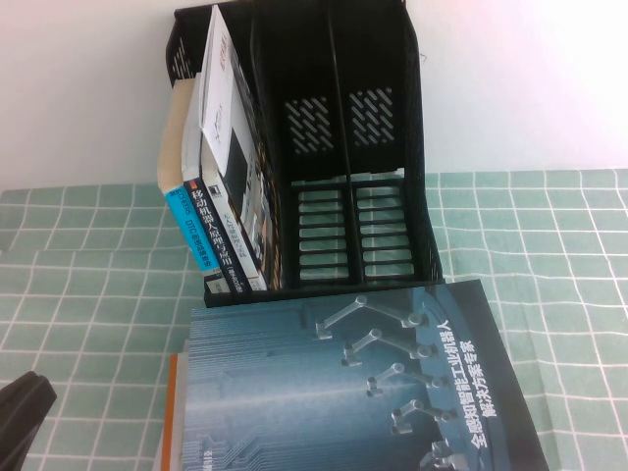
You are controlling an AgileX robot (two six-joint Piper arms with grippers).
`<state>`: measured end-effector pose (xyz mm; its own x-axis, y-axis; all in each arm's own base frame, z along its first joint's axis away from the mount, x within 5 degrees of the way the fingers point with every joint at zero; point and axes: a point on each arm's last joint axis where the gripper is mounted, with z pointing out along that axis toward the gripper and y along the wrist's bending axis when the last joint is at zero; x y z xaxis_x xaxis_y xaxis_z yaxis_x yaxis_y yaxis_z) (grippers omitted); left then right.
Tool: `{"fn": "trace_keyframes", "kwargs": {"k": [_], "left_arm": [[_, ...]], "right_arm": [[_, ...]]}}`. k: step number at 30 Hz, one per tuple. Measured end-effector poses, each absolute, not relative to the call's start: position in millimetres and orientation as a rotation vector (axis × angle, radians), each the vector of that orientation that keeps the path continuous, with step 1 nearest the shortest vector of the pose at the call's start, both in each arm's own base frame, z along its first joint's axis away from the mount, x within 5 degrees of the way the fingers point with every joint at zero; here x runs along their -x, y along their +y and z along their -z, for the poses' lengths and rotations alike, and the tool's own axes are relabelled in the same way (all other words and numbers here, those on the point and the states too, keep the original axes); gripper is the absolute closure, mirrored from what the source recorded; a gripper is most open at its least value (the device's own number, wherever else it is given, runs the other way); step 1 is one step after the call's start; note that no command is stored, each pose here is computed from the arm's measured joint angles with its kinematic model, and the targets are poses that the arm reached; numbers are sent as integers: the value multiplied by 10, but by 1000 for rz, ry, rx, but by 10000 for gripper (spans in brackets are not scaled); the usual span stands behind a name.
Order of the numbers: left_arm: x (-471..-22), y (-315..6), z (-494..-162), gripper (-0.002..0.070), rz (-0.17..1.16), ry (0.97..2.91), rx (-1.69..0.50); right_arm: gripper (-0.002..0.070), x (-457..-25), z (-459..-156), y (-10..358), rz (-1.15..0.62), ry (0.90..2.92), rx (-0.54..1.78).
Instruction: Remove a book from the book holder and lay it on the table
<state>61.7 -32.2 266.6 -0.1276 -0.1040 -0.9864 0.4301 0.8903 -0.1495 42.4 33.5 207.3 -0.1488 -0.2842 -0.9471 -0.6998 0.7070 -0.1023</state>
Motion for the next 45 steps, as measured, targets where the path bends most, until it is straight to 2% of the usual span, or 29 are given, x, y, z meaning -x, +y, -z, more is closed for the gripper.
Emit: {"fn": "trace_keyframes", "kwargs": {"k": [13,17,21,24,29,45], "left_arm": [[-608,-316,-2626,678,466,1642,-252],[-620,-228,-2461,678,321,1626,-207],[-618,-131,-2103,678,193,1677,-112],[-584,-93,-1891,678,145,1714,-69],[-523,-85,-1730,677,133,1864,-45],[-521,-69,-1721,678,92,1871,-64]], "right_arm": [[678,-428,-1742,338,-399,1826,838],[678,-428,-1682,341,-397,1834,845],[678,-427,-1647,342,-395,1840,850],[678,-427,-1651,344,-397,1836,849],[678,-427,-1648,345,-398,1835,849],[678,-428,-1649,345,-399,1833,849]]}}
